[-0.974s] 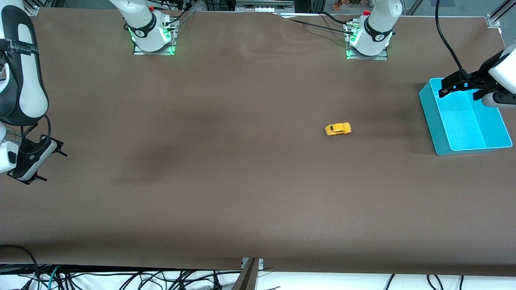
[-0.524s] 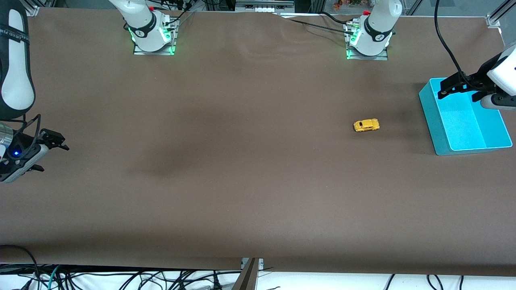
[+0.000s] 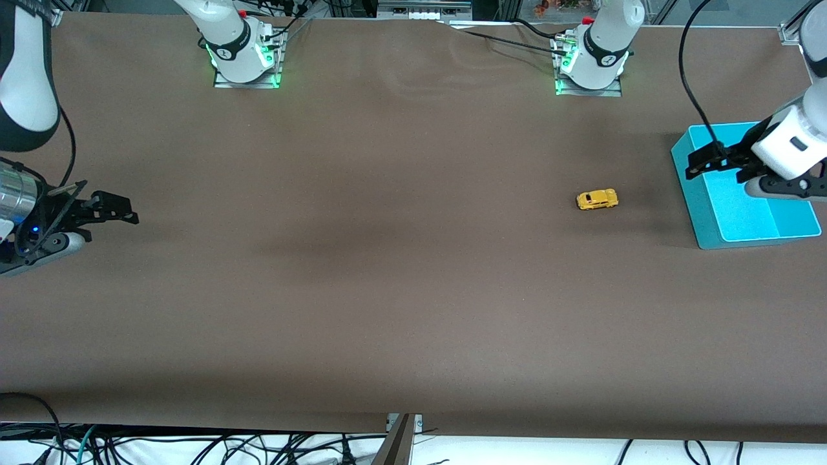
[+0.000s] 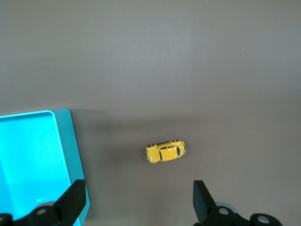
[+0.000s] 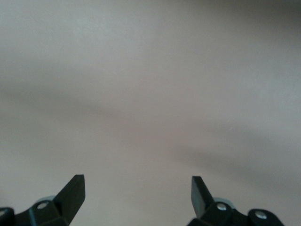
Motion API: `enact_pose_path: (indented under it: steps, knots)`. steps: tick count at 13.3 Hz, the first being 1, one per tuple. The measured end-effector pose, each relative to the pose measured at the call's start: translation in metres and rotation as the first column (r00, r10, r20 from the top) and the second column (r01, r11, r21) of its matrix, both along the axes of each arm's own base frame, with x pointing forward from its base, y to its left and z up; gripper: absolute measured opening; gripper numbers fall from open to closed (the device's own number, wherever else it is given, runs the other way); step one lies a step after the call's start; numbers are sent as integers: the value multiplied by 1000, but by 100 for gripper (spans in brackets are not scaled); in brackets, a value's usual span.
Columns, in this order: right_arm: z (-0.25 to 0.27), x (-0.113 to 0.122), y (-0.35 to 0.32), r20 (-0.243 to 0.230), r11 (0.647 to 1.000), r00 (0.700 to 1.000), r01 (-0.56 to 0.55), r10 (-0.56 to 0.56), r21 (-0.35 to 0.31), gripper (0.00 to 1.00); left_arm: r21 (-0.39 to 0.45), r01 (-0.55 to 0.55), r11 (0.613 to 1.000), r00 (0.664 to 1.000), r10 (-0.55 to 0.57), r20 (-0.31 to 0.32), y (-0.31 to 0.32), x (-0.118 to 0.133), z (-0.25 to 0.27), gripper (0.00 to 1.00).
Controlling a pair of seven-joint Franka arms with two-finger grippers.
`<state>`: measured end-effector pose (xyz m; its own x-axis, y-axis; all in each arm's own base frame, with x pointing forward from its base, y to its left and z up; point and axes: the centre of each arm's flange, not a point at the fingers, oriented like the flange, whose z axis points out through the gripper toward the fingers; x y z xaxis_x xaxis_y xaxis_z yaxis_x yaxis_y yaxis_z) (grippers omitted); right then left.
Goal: Wind and store yellow beetle car
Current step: 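Move the left gripper from the cyan box toward the rolled car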
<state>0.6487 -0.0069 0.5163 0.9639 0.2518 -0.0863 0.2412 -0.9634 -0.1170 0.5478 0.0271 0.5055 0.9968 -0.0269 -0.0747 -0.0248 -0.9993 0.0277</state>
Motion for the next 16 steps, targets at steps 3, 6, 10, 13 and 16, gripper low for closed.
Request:
enact_pose_path:
  steps: [3, 6, 10, 13, 16]
  knots:
    - [19, -7, 12, -29, 998, 997, 70, -70, -8, 100, 1, -4, 1000, 1000, 4, -1, 1, -4, -49, 100]
    - [21, -15, 36, -69, 996, 995, 70, -73, -47, 100, 1, -4, 1000, 1000, 4, -6, 0, -15, -103, 100]
    - [26, -16, 58, -39, 985, 996, 71, -79, -160, 100, 2, 6, 1000, 1000, -6, -12, -7, -38, -174, 100]
    - [42, -21, 49, -9, 981, 995, 99, -102, -167, 100, -12, 156, 988, 987, -157, -20, -23, -48, -202, 100]
    - [71, -31, 38, 41, 978, 992, 126, -121, -168, 100, -24, 347, 938, 938, -347, 6, -24, -57, -226, 100]
